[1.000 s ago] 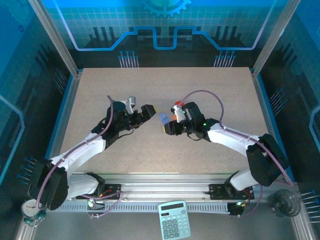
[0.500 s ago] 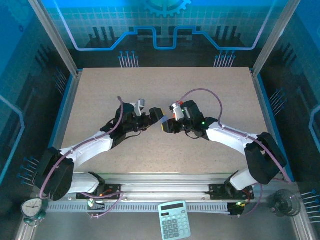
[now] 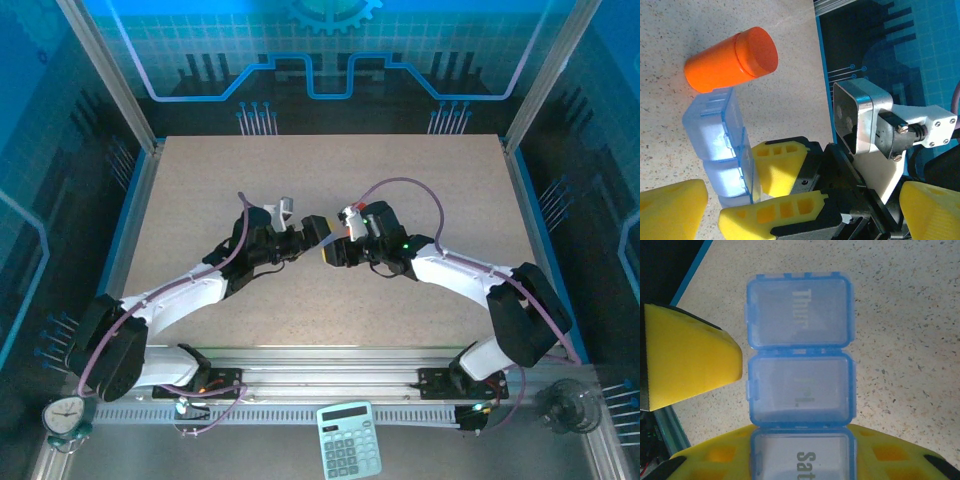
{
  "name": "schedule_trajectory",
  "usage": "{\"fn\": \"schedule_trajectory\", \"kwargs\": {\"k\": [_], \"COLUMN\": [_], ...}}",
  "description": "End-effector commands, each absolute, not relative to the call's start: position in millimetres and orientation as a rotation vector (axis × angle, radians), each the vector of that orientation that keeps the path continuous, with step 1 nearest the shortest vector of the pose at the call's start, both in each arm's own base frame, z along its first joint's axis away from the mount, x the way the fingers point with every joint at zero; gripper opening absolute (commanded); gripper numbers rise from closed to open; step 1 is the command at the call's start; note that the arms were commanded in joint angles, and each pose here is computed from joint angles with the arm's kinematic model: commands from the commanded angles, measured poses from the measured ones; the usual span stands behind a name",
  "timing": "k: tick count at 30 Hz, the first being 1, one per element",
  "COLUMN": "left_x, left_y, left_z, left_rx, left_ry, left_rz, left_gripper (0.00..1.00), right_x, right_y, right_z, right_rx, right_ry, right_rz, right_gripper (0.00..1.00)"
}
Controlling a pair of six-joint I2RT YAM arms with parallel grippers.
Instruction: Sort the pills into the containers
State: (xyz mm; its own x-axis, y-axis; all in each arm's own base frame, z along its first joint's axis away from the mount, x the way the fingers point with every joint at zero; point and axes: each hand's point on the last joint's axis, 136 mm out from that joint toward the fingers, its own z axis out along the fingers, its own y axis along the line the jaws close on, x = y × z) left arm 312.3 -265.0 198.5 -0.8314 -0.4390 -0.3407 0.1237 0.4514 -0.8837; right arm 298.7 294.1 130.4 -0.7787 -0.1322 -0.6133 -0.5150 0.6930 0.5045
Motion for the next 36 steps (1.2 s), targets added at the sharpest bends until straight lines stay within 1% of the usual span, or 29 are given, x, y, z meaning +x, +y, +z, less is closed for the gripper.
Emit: {"fn": "schedule_trajectory", "kwargs": {"k": [1, 4, 7, 23, 31, 36], "left_x": [319.1, 319.9, 320.4, 326.5, 324.9, 323.3], "left_y": [-273.1, -273.7, -274.2, -279.2, -256.0, -256.3], "left_z": [220.6, 222.3, 224.1, 228.7, 217.8, 211.2], "left_rx": [-0.232, -0.232, -0.227, -0.217, -0.308, -0.313], "left_ry": [2.106, 2.102, 2.096, 2.092, 2.092, 2.111], "left_rz": [-1.417, -1.417, -1.415, -1.407, -1.274, -1.274], "left_gripper": [0.99, 0.99, 0.99, 0.99, 0.99, 0.99], "right_x": [296.9, 296.1, 289.9, 285.1, 293.1, 296.0], "right_y": [302.0, 303.2, 300.1, 298.4, 292.2, 295.0], "right_z": [134.7, 135.0, 123.9, 121.6, 119.5, 125.2], "right_rx": [-0.508, -0.511, -0.513, -0.521, -0.468, -0.464], "right_ry": [2.334, 2.332, 2.360, 2.365, 2.384, 2.369], "right_rz": [0.974, 0.977, 0.970, 0.966, 0.941, 0.964], "right_gripper": [0.36, 0.35, 0.35, 0.35, 0.34, 0.34]}}
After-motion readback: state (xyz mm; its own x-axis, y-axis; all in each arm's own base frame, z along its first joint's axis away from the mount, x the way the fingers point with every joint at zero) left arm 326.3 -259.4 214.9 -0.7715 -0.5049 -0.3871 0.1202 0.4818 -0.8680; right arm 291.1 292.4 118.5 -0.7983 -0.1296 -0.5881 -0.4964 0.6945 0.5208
